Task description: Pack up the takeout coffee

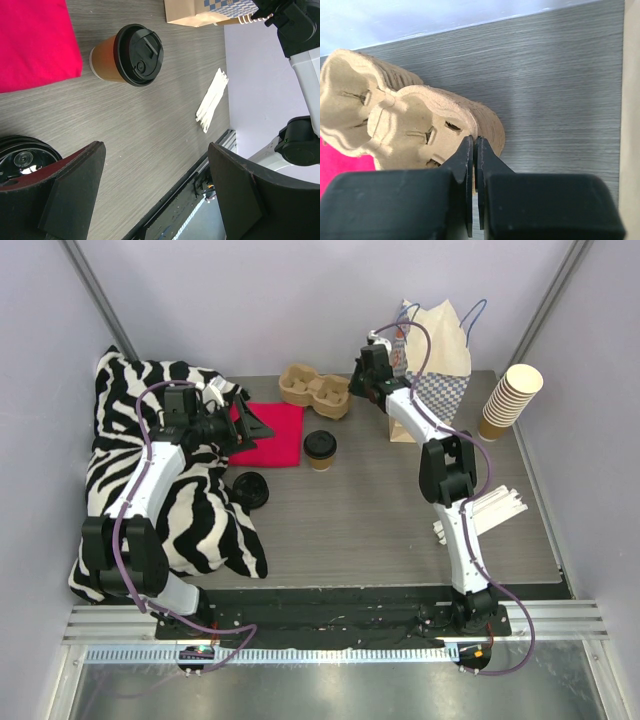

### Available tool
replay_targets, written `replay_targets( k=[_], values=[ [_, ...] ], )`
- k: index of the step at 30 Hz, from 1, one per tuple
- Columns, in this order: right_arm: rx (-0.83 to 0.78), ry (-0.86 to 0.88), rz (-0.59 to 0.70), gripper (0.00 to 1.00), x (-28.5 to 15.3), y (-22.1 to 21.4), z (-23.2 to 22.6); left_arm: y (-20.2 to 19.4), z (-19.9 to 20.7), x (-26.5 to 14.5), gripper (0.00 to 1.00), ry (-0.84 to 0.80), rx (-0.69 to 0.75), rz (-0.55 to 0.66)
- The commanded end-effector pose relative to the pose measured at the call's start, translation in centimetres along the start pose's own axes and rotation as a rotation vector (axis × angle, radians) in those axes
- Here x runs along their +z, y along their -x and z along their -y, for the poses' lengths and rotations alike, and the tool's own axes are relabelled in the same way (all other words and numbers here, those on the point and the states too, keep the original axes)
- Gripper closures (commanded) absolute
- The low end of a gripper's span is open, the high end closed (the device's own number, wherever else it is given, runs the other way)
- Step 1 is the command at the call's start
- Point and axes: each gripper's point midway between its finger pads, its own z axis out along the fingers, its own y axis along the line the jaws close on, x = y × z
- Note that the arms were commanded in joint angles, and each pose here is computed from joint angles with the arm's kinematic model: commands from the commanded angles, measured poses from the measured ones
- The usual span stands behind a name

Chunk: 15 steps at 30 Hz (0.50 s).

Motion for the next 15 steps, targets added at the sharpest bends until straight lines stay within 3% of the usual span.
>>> replay_targets(
  k=[1, 15],
  values=[
    [0.090, 0.125, 0.169, 0.99, -5.4, 8.1, -3.9, 0.9, 0.6, 0.0, 0.12, -0.037, 0.015, 0.022],
    [0.155, 0.184, 0.198, 0.99, -7.4, 10.1, -5.2, 1.1, 0.7, 0.0, 0.12, -0.040, 0.006, 0.026]
  ],
)
